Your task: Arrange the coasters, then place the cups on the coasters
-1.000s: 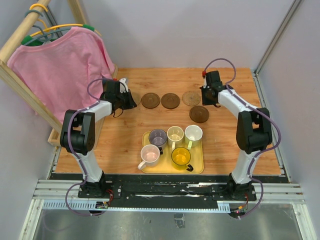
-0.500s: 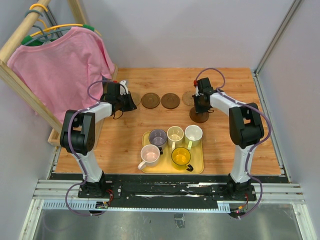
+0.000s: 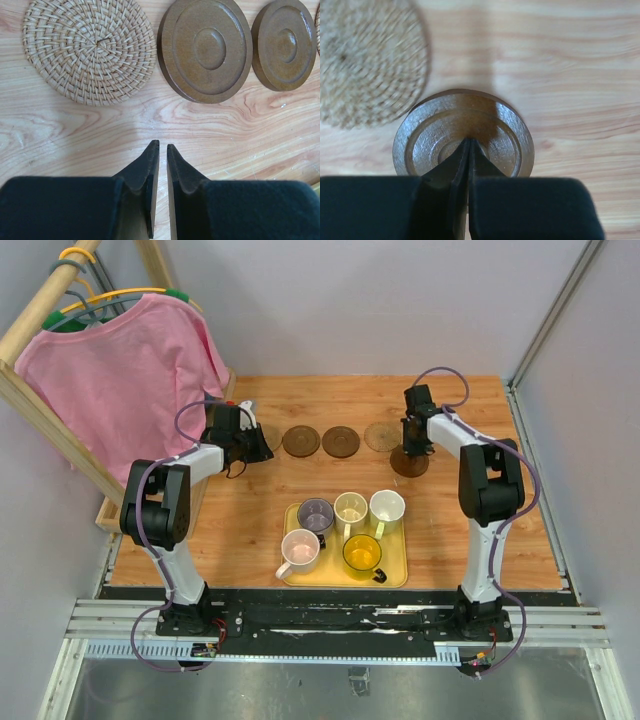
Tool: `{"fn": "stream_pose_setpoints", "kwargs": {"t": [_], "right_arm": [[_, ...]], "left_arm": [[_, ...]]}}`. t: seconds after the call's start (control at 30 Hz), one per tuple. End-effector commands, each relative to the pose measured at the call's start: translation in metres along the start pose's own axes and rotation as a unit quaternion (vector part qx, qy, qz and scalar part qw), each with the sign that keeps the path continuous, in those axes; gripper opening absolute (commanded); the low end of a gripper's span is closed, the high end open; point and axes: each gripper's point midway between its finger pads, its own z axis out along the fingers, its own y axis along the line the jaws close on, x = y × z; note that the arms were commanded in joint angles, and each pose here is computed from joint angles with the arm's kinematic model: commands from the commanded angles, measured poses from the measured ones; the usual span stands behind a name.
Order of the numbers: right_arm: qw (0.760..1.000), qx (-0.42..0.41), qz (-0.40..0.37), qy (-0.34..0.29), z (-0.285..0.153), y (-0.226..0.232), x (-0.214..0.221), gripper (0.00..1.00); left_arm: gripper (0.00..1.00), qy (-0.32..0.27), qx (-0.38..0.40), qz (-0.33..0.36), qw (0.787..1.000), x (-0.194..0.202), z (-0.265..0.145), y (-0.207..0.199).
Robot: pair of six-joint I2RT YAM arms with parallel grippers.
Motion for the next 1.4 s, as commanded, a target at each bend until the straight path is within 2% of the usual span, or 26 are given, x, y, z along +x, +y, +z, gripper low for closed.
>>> {"fn": "stream_pose_setpoints", "kwargs": {"t": [0.0, 0.37, 0.6, 0.73, 0.9, 1.1, 1.37], "right_arm": [[0.996, 0.068, 0.026, 0.052, 0.024, -0.052, 0.016, 0.01], [0.997, 0.070, 0.041, 0.012, 0.041, -0.061, -0.045, 0.01], [0.997, 0.062, 0.044, 0.008, 0.055, -0.059, -0.063, 0.01], [0.997, 0.061, 0.044, -0.008, 0.045, -0.059, -0.069, 0.01], [0.997, 0.046, 0.018, -0.063, 0.008, -0.053, -0.094, 0.03], [0.992, 0.023, -0.033, -0.120, -0.036, -0.026, -0.114, 0.10], [0.980, -0.080, -0.123, -0.134, -0.033, 0.047, -0.109, 0.17]], "left_arm": [[0.17, -0.012, 0.002, 0.003, 1.000, -0.010, -0.002, -0.001], [0.17, -0.013, -0.005, 0.009, 1.000, -0.020, 0.001, 0.001], [0.17, -0.011, -0.009, 0.010, 1.000, -0.023, 0.005, 0.002], [0.18, -0.013, -0.013, 0.012, 1.000, -0.025, 0.006, 0.004], [0.18, -0.020, -0.015, 0.016, 1.000, -0.032, 0.008, 0.004], [0.18, -0.035, -0.013, 0.017, 0.999, -0.041, 0.011, 0.003], [0.18, -0.034, 0.005, 0.021, 0.999, -0.045, 0.021, -0.001]]}}
